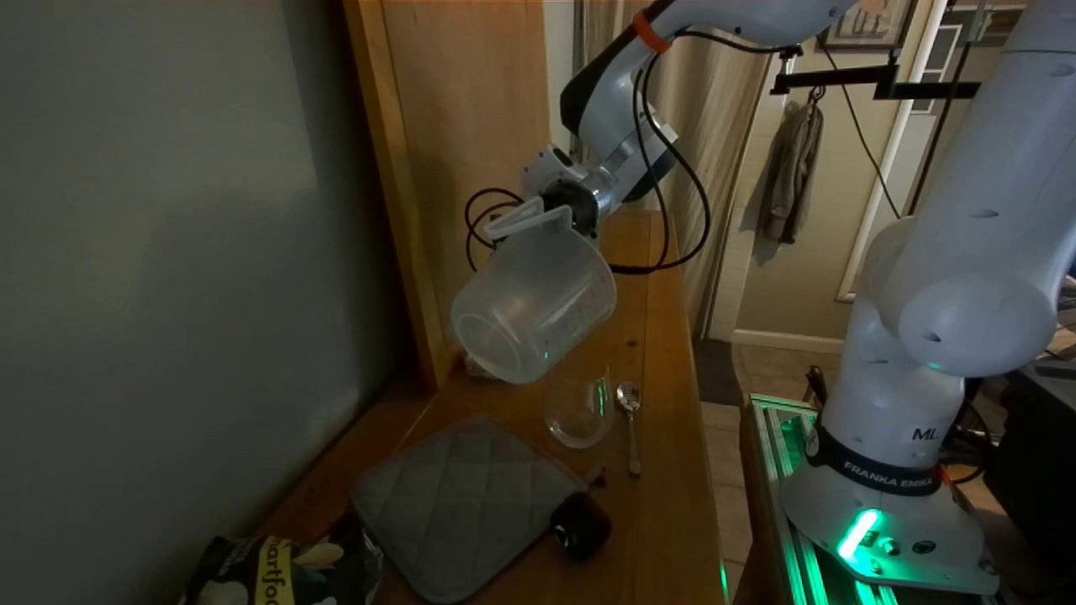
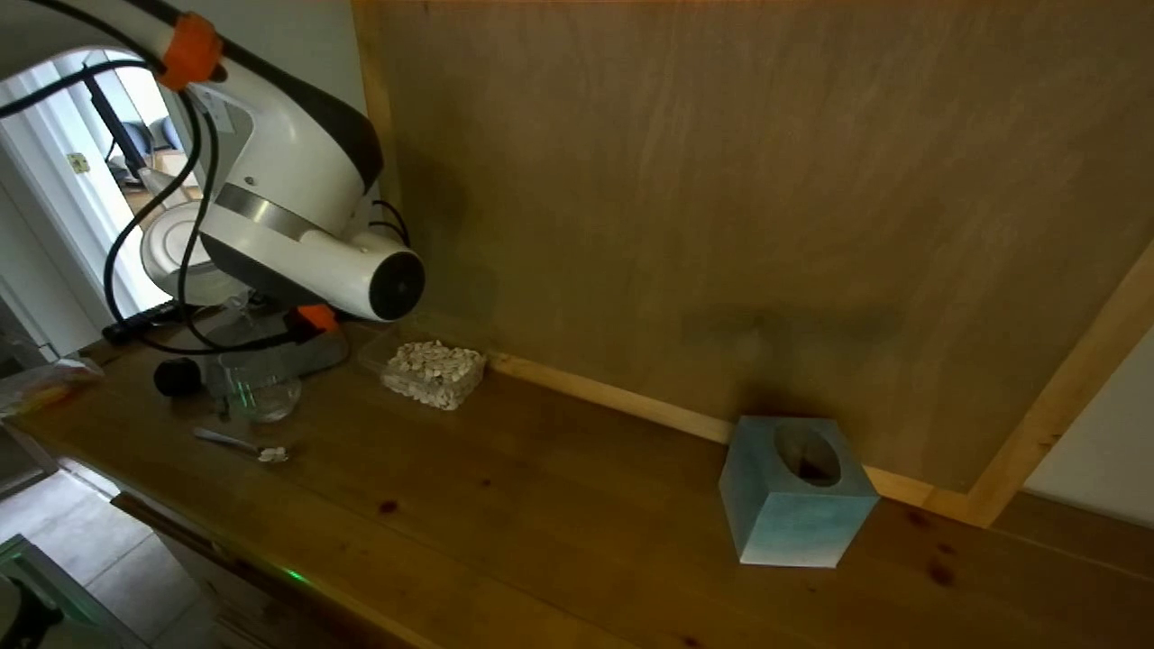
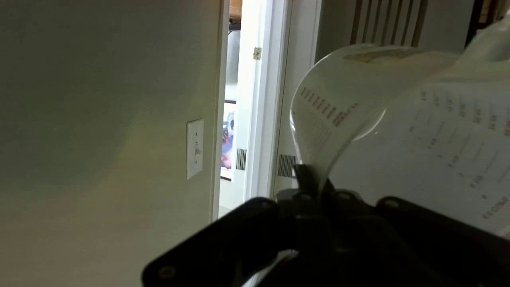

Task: Pour the contents of the clear jug into the glass cup

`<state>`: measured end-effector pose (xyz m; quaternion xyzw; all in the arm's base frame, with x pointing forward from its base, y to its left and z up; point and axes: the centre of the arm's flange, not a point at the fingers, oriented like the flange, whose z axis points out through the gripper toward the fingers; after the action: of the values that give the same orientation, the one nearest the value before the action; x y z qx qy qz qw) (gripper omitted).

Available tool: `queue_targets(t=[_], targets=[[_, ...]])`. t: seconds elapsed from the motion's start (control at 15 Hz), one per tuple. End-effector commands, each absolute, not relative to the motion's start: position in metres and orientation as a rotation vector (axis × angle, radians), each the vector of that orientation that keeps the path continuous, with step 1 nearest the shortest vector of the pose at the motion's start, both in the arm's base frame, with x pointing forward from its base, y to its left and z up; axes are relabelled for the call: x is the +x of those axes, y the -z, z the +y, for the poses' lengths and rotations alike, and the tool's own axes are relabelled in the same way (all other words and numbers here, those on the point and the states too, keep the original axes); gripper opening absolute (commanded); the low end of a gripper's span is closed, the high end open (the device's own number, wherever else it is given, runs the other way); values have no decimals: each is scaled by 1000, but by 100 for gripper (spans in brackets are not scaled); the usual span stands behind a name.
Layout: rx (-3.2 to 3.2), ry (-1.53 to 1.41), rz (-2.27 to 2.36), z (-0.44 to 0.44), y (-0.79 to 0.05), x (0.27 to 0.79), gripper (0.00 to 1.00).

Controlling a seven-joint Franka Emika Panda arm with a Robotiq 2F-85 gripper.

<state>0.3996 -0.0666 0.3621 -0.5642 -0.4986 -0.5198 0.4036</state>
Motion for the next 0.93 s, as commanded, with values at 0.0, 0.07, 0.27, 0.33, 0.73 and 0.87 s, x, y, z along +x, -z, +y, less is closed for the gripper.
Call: queue_targets(t=[0.0,0.07,0.27,0.33,0.73,0.87], targets=[[-1431,1326,-1240,-64,-365,405,1],[-1436,1323,-1242,-64,-365,405,1],[-1455,1307,-1244,-60,-364,405,1],[-1462,1299,-1246,-59,-364,405,1],[-1538,1261,-1254,-55,-363,406,1],[-1567,1244,-1256,-53,-362,406,1]])
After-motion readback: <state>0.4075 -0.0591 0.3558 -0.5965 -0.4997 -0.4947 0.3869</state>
